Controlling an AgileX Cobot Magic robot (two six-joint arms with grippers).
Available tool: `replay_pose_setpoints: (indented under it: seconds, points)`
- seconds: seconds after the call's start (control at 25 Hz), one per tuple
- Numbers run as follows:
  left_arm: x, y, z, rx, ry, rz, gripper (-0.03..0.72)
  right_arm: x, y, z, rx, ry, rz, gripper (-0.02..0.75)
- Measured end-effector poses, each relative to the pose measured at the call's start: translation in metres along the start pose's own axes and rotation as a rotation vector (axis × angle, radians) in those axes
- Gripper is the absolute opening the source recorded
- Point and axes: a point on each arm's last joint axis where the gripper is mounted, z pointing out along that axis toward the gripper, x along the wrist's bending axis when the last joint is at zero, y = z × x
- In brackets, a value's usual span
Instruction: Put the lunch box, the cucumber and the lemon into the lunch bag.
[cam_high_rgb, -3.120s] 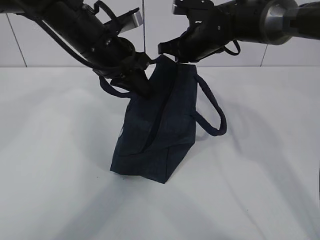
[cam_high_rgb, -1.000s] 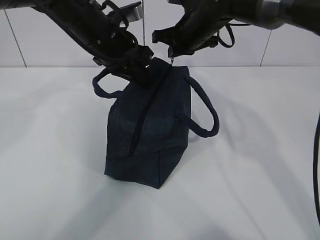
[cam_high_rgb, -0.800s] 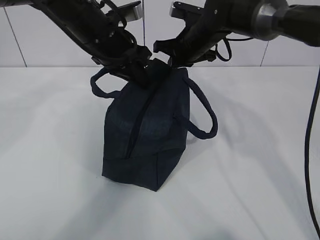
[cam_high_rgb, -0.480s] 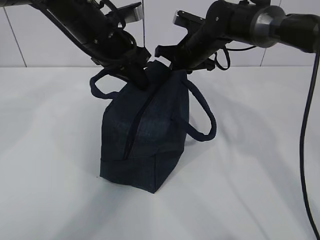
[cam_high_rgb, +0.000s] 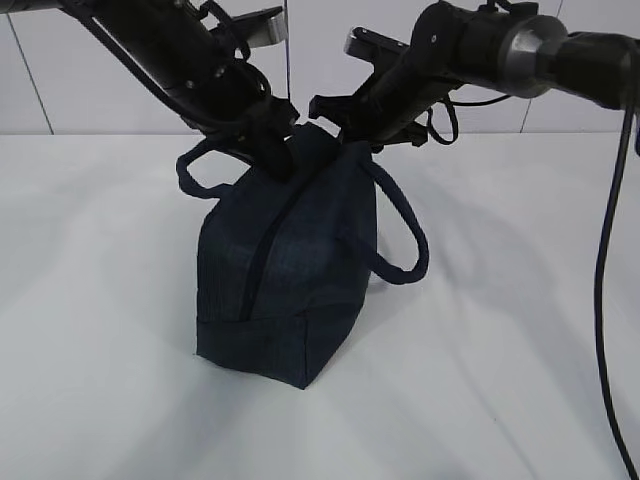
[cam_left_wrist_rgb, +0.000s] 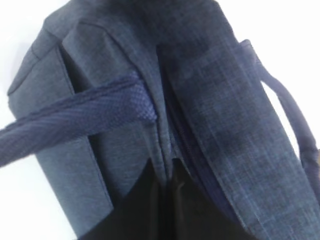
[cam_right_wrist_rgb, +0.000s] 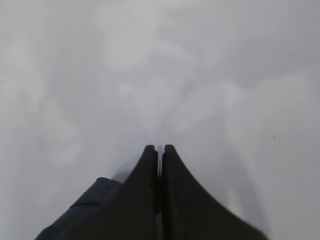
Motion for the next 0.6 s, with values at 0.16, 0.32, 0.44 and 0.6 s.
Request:
replay_pose_setpoints:
  seconds: [0.16, 0.32, 0.44, 0.6]
  points:
    - [0.001, -0.0013, 0.0, 0.015, 0.011, 0.008, -0.008, 0.0029, 0.0045, -0.004, -0.001, 0.004, -0.035, 0.018]
    - [0.0008, -0.002, -0.0002, 0.023, 0.009, 0.01, -0.008, 0.0033, 0.0046, -0.0043, 0.005, 0.005, -0.04, 0.023]
    - [0.0006, -0.0024, -0.0002, 0.028, 0.007, 0.008, -0.008, 0.0028, 0.004, -0.0034, 0.01, 0.002, -0.041, 0.027]
    - [0.0005, -0.0027, -0.0002, 0.031, 0.006, 0.008, -0.008, 0.0021, 0.0034, -0.0019, 0.012, 0.0, -0.044, 0.03]
